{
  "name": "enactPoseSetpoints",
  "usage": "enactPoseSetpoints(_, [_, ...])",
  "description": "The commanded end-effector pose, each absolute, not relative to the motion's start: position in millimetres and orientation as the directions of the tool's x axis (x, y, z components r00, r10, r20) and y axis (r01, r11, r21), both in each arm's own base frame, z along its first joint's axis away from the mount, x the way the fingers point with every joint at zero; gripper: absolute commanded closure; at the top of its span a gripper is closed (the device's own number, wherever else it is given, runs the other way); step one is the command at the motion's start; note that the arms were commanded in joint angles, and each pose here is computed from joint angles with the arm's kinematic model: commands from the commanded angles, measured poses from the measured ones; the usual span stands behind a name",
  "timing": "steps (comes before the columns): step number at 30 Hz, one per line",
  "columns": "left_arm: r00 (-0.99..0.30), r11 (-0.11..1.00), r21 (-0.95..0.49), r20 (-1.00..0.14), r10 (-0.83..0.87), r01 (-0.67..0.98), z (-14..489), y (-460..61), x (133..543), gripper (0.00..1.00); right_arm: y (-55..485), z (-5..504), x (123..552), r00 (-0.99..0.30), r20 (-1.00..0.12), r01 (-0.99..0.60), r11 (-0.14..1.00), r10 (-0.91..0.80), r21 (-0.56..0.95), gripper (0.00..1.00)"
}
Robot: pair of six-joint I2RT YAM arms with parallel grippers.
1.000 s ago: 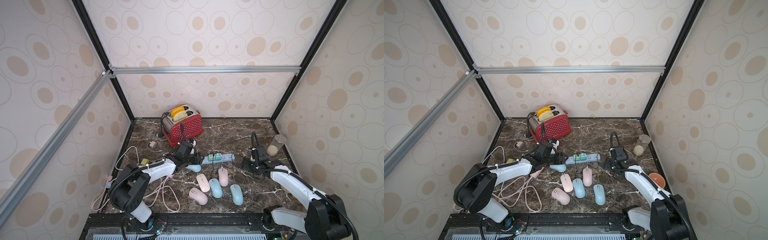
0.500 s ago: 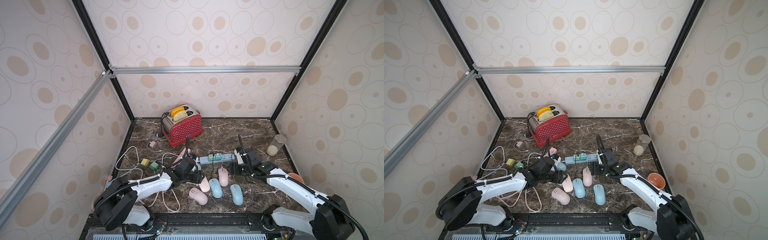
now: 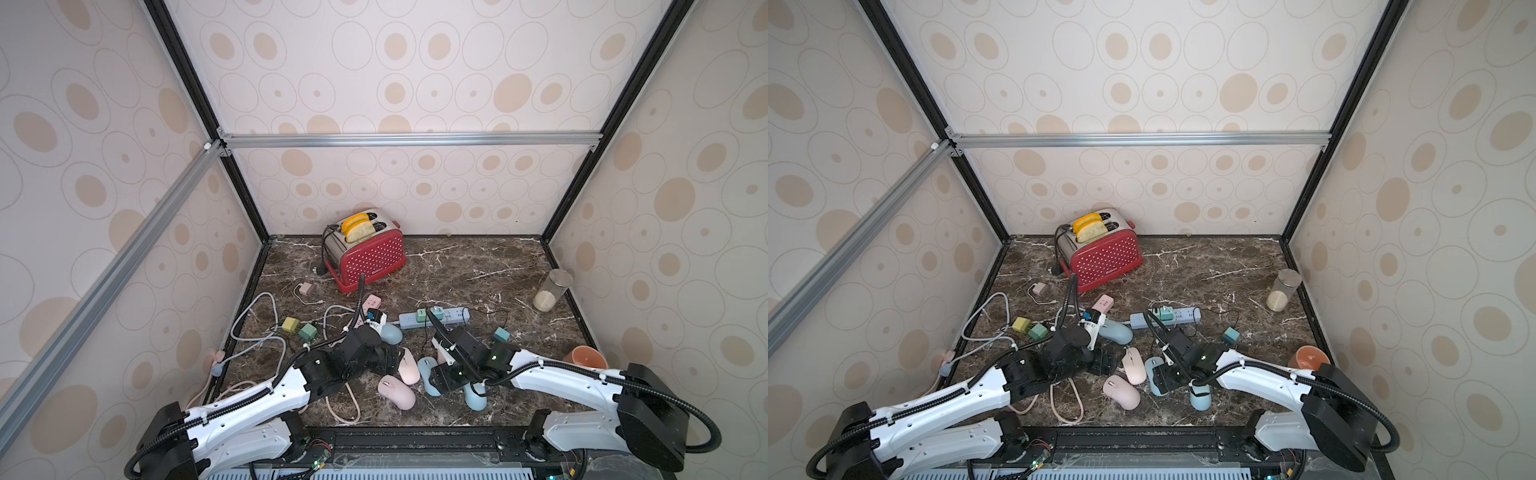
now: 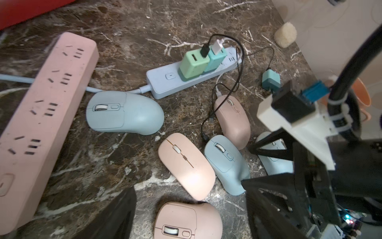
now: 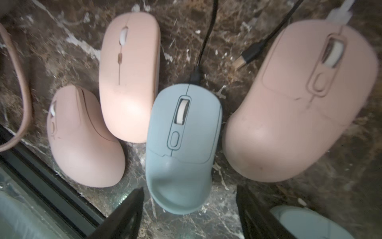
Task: Unplug the wireless mouse
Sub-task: Pick up the mouse from the center of the board.
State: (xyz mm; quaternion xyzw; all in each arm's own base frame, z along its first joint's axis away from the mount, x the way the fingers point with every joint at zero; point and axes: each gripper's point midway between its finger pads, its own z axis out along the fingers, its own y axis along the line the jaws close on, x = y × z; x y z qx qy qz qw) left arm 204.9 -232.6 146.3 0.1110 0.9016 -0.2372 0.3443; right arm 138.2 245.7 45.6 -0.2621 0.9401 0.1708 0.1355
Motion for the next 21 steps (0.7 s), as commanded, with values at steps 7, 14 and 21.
enactPoseSetpoints(7, [-0.678,0.891,-0.297,-0.735,0.017,0.343,167.5,-207.0,207.5,0.01,247.3,34.9,138.8,-0.834,-0.282,-0.522,0.843,-0.474,0.126,0.21])
enactPoseSetpoints(14, [-0.647,0.892,-0.295,-0.762,-0.004,0.342,178.5,-197.4,206.3,0.02,257.5,30.3,142.2,-0.802,-0.243,-0.562,0.827,-0.546,-0.003,0.2])
enactPoseSetpoints(21, [-0.644,0.897,-0.29,-0.765,-0.008,0.333,177.7,-193.6,206.2,0.02,249.2,19.1,150.5,-0.799,-0.202,-0.555,0.824,-0.566,-0.111,0.24])
